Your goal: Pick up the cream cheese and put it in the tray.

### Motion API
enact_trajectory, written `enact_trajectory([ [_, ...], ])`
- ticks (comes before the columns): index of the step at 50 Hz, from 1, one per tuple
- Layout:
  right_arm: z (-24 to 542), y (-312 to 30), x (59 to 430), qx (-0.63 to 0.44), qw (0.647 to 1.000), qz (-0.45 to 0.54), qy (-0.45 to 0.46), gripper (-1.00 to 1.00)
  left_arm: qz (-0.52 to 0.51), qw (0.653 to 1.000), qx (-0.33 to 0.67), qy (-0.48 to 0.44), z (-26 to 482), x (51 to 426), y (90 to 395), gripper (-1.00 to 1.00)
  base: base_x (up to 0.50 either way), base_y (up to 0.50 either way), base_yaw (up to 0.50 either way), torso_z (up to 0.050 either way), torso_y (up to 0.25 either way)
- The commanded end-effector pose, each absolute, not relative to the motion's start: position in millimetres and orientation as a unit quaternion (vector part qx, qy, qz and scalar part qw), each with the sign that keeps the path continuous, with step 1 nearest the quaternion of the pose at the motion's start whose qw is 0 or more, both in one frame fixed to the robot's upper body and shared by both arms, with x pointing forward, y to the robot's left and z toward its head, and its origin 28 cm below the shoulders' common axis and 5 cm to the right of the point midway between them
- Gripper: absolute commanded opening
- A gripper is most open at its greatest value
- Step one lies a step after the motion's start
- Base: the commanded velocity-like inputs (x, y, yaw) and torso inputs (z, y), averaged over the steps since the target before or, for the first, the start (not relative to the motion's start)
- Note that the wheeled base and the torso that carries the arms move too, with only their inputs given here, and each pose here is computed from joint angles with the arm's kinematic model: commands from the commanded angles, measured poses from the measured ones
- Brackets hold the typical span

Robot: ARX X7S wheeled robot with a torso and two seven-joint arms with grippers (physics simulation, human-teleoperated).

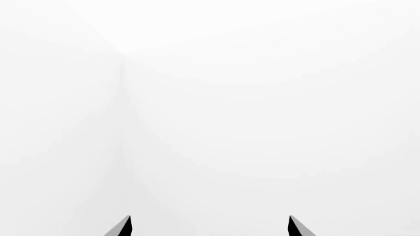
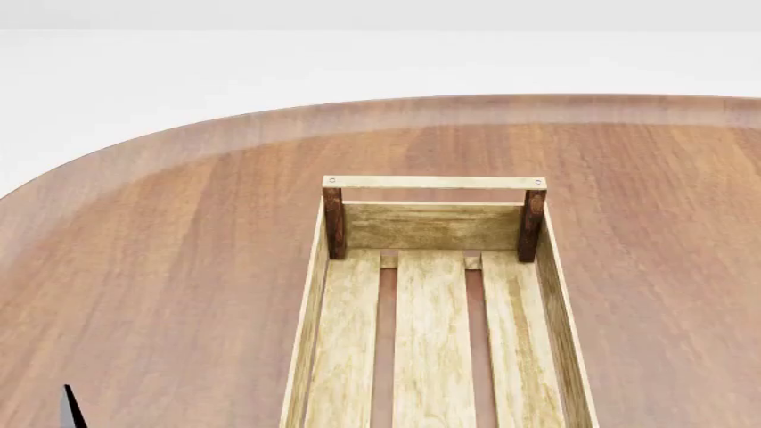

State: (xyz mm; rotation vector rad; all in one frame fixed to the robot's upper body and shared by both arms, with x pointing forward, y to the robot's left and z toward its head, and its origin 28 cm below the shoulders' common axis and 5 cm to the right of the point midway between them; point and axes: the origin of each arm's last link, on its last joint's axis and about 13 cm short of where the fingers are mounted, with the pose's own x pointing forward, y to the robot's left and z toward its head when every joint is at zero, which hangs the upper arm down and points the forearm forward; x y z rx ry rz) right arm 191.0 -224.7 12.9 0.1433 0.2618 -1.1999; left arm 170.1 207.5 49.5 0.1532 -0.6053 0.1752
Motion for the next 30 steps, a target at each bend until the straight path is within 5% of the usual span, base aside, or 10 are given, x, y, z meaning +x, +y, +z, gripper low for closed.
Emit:
enact_trajectory([
  [1,13,-224,191,0.086,0.812,-0.561,0.135,1.0,0.087,0.948,0.076,-0.296,50,171,208,1.0,0.0,0.0,0.0,0.0,0.0],
  [30,13,-238,176,0.084,0.802,-0.574,0.141,1.0,0.092,0.948,0.075,-0.294,50,171,208,1.0,0.0,0.0,0.0,0.0,0.0],
])
